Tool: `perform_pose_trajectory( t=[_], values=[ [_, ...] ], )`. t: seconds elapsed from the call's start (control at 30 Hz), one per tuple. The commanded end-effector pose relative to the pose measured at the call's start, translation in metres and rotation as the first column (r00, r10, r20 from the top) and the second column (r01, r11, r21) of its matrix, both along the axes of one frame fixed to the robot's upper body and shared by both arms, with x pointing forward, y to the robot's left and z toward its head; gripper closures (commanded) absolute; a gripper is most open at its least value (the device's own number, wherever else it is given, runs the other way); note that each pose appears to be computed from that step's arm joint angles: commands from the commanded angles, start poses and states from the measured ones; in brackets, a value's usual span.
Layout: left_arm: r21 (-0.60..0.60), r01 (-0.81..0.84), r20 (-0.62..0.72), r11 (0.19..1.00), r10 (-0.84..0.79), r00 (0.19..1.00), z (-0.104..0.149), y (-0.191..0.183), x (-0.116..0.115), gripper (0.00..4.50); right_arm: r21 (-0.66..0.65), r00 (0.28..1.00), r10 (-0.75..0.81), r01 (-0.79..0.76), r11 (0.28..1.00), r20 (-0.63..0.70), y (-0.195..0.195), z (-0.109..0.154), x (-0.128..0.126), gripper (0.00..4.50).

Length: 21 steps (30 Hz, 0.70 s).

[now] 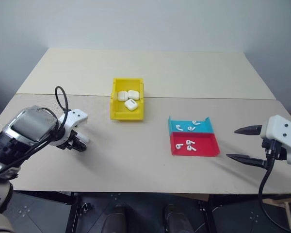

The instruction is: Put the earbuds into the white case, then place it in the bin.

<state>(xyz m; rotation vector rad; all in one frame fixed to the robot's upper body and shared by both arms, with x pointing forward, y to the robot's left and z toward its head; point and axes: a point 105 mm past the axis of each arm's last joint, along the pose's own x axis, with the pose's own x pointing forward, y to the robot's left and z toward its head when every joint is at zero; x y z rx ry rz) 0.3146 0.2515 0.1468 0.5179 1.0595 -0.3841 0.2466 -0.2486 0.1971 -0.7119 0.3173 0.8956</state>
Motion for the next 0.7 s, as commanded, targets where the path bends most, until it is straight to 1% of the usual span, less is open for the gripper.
perform_pose_trajectory(
  t=[0.03,0.07,0.1,0.17,0.2,0.23,0.27,0.3,0.37,0.4,0.43,0.47,0.53,0.63,0.67,0.7],
  values=[
    [-0.041,0.137,0.210,0.990,-0.126,0.970,0.052,-0.016,0.002,1.72,-0.008,0.997,-0.004,0.005,1.000,0.074,0.000,0.019,0.001,0.00],
    [-0.073,0.167,0.233,0.983,-0.146,0.962,0.061,-0.023,-0.001,1.72,-0.006,0.997,-0.004,0.005,1.000,0.081,0.000,0.021,0.002,0.00],
    [-0.131,0.206,0.263,0.970,-0.167,0.950,0.072,-0.032,-0.005,1.72,-0.002,0.996,0.000,0.000,1.000,0.095,0.000,0.024,0.002,0.00],
    [-0.227,0.320,0.357,0.920,-0.227,0.906,0.091,-0.054,-0.013,1.72,0.011,0.992,0.015,-0.017,1.000,0.127,0.003,0.031,0.003,0.00],
    [-0.267,0.378,0.410,0.886,-0.251,0.877,0.099,-0.064,-0.017,1.72,0.015,0.989,0.021,-0.023,1.000,0.143,0.005,0.034,0.004,0.00],
    [-0.298,0.440,0.498,0.847,-0.256,0.829,0.106,-0.076,-0.018,1.72,0.016,0.987,0.025,-0.028,0.999,0.160,0.007,0.037,0.005,0.00],
    [-0.313,0.472,0.562,0.824,-0.240,0.792,0.108,-0.084,-0.017,1.72,0.016,0.985,0.028,-0.031,0.999,0.169,0.008,0.039,0.006,0.00],
    [-0.341,0.473,0.606,0.812,-0.195,0.771,0.106,-0.091,-0.015,1.72,0.007,0.986,0.032,-0.034,0.999,0.164,0.010,0.040,0.006,0.00],
    [-0.345,0.462,0.677,0.817,-0.125,0.726,0.096,-0.102,-0.008,1.72,-0.032,0.994,0.022,-0.019,0.999,0.109,0.010,0.039,0.007,0.00],
    [-0.349,0.500,0.725,0.793,-0.110,0.680,0.095,-0.110,-0.009,1.72,-0.055,0.996,0.023,-0.019,0.998,0.081,0.010,0.039,0.006,0.00],
    [-0.343,0.568,0.792,0.748,-0.095,0.603,0.097,-0.120,-0.013,1.72,-0.073,0.998,0.028,-0.025,0.997,0.048,0.011,0.040,0.005,0.00],
    [-0.334,0.618,0.834,0.711,-0.083,0.546,0.097,-0.128,-0.018,1.72,-0.085,0.999,0.042,-0.041,0.996,0.013,0.013,0.041,0.003,0.00],
    [-0.336,0.685,0.868,0.646,-0.069,0.491,0.089,-0.138,-0.024,1.72,-0.125,0.997,0.078,-0.081,0.989,-0.027,0.017,0.043,0.001,0.00],
    [-0.340,0.762,0.894,0.551,-0.063,0.444,0.073,-0.146,-0.031,1.72,-0.178,0.991,0.101,-0.114,0.977,-0.082,0.025,0.040,0.004,0.00],
    [-0.339,0.796,0.920,0.502,0.001,0.391,0.074,-0.147,-0.034,1.72,-0.196,0.990,0.102,-0.120,0.973,-0.100,0.029,0.036,0.007,0.00],
    [-0.342,0.812,0.934,0.473,0.080,0.347,0.073,-0.145,-0.034,1.72,-0.211,0.988,0.102,-0.124,0.970,-0.113,0.033,0.033,0.010,0.00]
  ],
)
